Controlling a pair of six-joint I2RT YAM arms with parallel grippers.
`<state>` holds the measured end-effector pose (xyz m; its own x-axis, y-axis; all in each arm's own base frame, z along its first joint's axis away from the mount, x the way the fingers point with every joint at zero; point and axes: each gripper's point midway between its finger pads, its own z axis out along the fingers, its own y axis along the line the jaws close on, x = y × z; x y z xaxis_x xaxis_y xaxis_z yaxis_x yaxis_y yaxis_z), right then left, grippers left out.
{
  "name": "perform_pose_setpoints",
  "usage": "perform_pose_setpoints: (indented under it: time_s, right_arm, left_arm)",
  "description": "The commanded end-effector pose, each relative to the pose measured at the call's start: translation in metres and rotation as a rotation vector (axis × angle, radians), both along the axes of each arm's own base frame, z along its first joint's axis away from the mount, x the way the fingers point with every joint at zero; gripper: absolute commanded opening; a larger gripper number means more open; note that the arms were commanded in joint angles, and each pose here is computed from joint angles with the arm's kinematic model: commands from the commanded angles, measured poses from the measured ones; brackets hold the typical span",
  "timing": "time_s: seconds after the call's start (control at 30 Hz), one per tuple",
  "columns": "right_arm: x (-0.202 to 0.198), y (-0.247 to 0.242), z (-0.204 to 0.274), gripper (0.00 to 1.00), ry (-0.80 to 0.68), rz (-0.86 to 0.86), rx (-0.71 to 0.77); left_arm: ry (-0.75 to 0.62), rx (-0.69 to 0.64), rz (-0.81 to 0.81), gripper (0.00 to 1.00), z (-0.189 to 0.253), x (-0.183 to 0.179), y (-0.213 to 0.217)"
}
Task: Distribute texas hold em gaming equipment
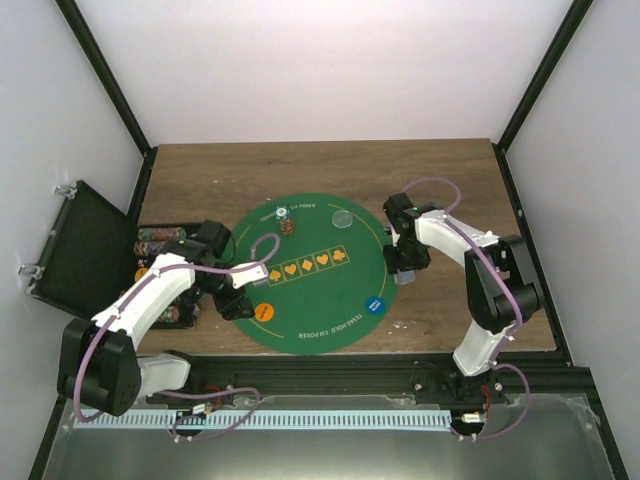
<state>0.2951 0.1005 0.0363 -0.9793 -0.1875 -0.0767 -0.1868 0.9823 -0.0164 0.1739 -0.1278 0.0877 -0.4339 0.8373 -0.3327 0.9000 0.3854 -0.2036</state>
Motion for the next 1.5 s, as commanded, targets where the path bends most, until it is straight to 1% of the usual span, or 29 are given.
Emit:
perform_pose_setpoints:
  time_s: [0.0, 0.1, 0.17, 0.37, 0.47, 0.6, 0.73, 0.8, 0.83, 0.9, 1.07, 1.1, 1.27, 1.37, 1.47]
  right_arm:
    - [0.005, 0.030, 0.038, 0.39, -0.089, 0.123, -0.032]
    - [-0.004, 0.057, 0.049, 0.39, -0.101, 0.208, -0.026]
    - [-0.017, 0.080, 0.050, 0.39, -0.086, 0.289, -0.006]
    - [-0.075, 0.167, 0.037, 0.39, -0.032, 0.586, 0.107]
    - [-0.101, 0.202, 0.024, 0.39, -0.018, 0.734, 0.108]
    - [-0.119, 0.233, 0.011, 0.39, -0.016, 0.856, 0.102]
    - [-0.126, 0.243, -0.001, 0.40, 0.003, 0.904, 0.106]
    - [-0.127, 0.243, -0.006, 0.46, 0.008, 0.916, 0.102]
    - [-0.127, 0.243, -0.007, 0.51, 0.006, 0.919, 0.102]
    - [-0.126, 0.243, -0.005, 0.68, -0.006, 0.919, 0.099]
    - [-0.122, 0.249, 0.014, 0.98, -0.064, 0.912, 0.141]
    - [-0.121, 0.251, 0.020, 1.00, -0.080, 0.911, 0.155]
    - [-0.121, 0.257, 0.060, 1.00, -0.179, 0.900, 0.249]
    - [-0.124, 0.254, 0.088, 1.00, -0.228, 0.874, 0.352]
    - [-0.115, 0.231, 0.109, 1.00, -0.242, 0.735, 0.454]
  left_arm:
    - [-0.060, -0.057, 0.071, 0.74, 0.018, 0.020, -0.002]
    - [-0.069, -0.066, 0.121, 0.74, 0.021, 0.028, 0.002]
    - [-0.067, -0.072, 0.152, 0.74, 0.023, 0.031, 0.004]
    - [-0.071, -0.080, 0.204, 0.74, 0.028, 0.036, 0.012]
    - [-0.071, -0.080, 0.213, 0.74, 0.030, 0.037, 0.013]
    - [-0.068, -0.080, 0.218, 0.74, 0.031, 0.037, 0.015]
    - [-0.064, -0.076, 0.226, 0.74, 0.031, 0.036, 0.019]
    - [-0.062, -0.075, 0.223, 0.74, 0.031, 0.034, 0.020]
    - [-0.060, -0.079, 0.215, 0.74, 0.031, 0.033, 0.020]
    - [-0.055, -0.096, 0.200, 0.74, 0.033, 0.031, 0.017]
    - [-0.041, -0.157, 0.157, 0.77, 0.042, 0.028, 0.007]
    - [-0.036, -0.181, 0.146, 0.78, 0.046, 0.027, 0.003]
    - [-0.048, -0.255, 0.065, 0.84, 0.066, 0.027, -0.010]
    - [-0.083, -0.273, -0.036, 0.87, 0.077, 0.024, -0.023]
    - [-0.084, -0.248, -0.185, 0.89, 0.079, 0.013, -0.040]
